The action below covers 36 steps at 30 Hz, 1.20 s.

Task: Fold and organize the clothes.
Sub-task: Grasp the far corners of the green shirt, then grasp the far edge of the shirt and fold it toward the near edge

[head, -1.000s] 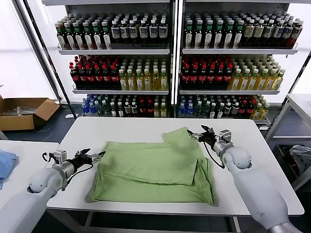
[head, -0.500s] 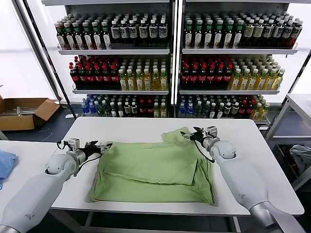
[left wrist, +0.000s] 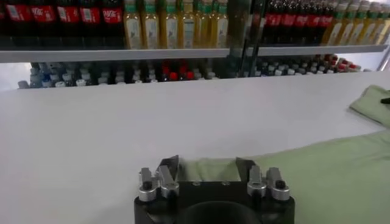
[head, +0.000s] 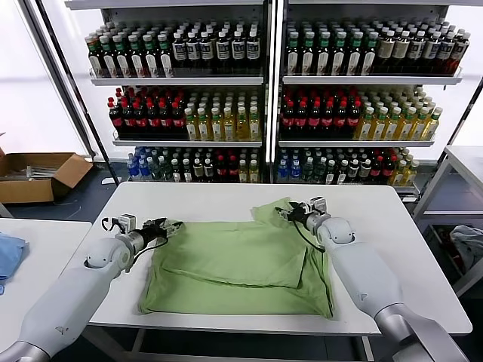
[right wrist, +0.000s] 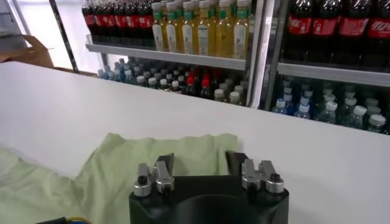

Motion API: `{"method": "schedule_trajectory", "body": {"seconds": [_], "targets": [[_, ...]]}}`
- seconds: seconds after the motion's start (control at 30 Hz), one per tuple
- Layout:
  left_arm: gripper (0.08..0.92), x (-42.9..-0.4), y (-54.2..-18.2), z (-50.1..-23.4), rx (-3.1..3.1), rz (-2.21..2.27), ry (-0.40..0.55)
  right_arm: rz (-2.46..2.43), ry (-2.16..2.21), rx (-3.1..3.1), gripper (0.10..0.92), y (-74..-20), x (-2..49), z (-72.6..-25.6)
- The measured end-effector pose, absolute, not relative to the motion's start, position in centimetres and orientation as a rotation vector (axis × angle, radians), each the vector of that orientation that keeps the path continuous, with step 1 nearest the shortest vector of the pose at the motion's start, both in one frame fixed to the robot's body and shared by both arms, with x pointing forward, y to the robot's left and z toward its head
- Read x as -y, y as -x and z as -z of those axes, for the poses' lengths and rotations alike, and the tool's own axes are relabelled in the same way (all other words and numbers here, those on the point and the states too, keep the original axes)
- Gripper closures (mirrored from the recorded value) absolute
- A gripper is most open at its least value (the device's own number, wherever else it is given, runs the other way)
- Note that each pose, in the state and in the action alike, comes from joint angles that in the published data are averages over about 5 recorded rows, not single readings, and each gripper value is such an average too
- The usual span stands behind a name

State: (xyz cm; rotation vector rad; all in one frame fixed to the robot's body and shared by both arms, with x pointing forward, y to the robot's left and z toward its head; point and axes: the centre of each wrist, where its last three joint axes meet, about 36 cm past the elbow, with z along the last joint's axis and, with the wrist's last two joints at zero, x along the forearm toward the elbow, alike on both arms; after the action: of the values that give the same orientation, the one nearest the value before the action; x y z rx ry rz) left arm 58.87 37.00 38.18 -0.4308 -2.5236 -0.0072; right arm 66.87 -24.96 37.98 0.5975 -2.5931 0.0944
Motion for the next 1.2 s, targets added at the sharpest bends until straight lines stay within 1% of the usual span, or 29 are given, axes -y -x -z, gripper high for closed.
{"method": "schedule_trajectory", "body": {"seconds": [0.37, 0.47, 0.57, 0.73, 0.93, 1.2], "targets": [[0.724, -37.2, -57.9, -37.6, 2.503, 0.024, 0.443, -0.057, -0.596, 2.600, 0.869, -66.8, 24.5, -37.6], [0.810, -36.9, -57.6, -37.4, 2.509, 0.020, 0.447, -0.032, -0.593, 2.615, 0.913, -66.6, 24.6, -37.8], [0.872, -36.7, -57.3, -37.3, 2.526, 0.017, 0.443, 0.006, -0.593, 2.639, 0.915, -66.2, 24.8, -38.3], [0.907, -36.6, -56.6, -37.7, 2.570, -0.001, 0.423, 0.093, -0.606, 2.691, 0.915, -65.0, 25.0, -39.7], [0.907, -36.6, -55.3, -39.4, 2.640, -0.030, 0.413, 0.195, -0.631, 2.746, 0.915, -62.5, 25.1, -41.0], [0.907, -36.2, -52.6, -41.8, 2.720, -0.066, 0.414, 0.285, -0.648, 2.808, 0.915, -57.2, 25.8, -42.1]]}}
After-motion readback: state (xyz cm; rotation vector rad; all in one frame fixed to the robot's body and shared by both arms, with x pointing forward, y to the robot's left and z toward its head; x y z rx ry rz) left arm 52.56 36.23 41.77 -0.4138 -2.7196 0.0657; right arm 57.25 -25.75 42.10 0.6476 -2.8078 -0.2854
